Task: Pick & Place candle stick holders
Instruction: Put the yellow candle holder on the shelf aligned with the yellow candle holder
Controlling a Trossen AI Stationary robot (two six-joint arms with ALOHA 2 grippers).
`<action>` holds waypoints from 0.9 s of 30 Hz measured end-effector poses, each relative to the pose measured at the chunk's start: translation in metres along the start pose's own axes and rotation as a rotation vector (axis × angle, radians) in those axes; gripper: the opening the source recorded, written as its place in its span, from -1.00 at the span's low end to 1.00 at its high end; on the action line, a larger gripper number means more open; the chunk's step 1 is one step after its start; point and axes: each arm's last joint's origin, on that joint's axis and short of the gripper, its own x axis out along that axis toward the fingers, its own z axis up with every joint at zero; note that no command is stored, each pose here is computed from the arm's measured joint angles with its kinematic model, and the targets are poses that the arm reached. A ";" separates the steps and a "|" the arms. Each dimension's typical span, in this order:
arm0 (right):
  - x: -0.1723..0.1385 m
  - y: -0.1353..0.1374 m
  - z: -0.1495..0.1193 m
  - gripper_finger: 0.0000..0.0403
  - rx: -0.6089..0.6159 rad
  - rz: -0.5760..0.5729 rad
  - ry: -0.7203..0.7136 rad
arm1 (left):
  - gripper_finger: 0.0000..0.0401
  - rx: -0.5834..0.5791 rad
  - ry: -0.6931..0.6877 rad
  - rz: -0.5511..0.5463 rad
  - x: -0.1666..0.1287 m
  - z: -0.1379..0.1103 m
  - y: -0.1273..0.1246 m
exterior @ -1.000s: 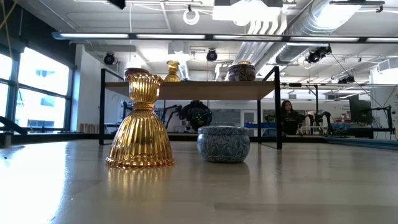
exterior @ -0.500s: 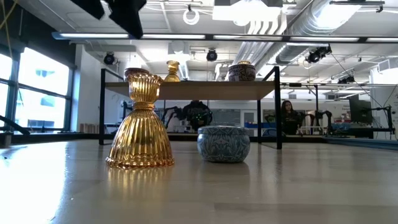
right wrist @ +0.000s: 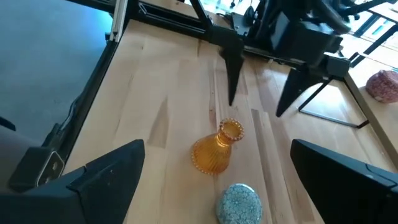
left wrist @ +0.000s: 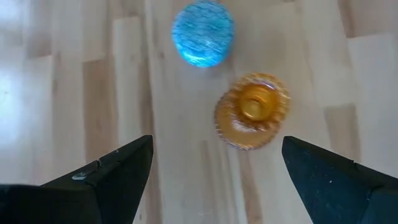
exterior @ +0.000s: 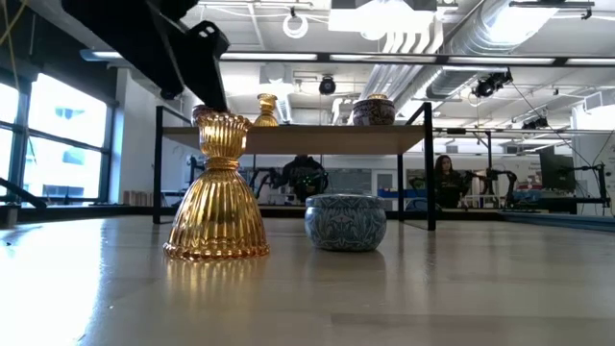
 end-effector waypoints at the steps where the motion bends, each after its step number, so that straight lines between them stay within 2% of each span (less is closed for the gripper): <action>1: -0.001 0.001 0.000 0.97 -0.001 0.001 0.001 | 0.75 0.003 0.000 -0.011 0.000 0.000 -0.001; 11: -0.001 0.000 -0.001 0.97 -0.001 -0.025 -0.003 | 0.75 0.018 -0.053 -0.105 0.001 -0.001 -0.014; 19: -0.001 0.000 0.000 0.97 0.003 -0.029 -0.005 | 0.75 0.044 -0.107 -0.105 0.016 -0.011 -0.015; 27: -0.001 0.000 -0.001 0.97 -0.001 -0.029 -0.004 | 0.75 0.064 -0.220 -0.128 0.021 -0.009 -0.017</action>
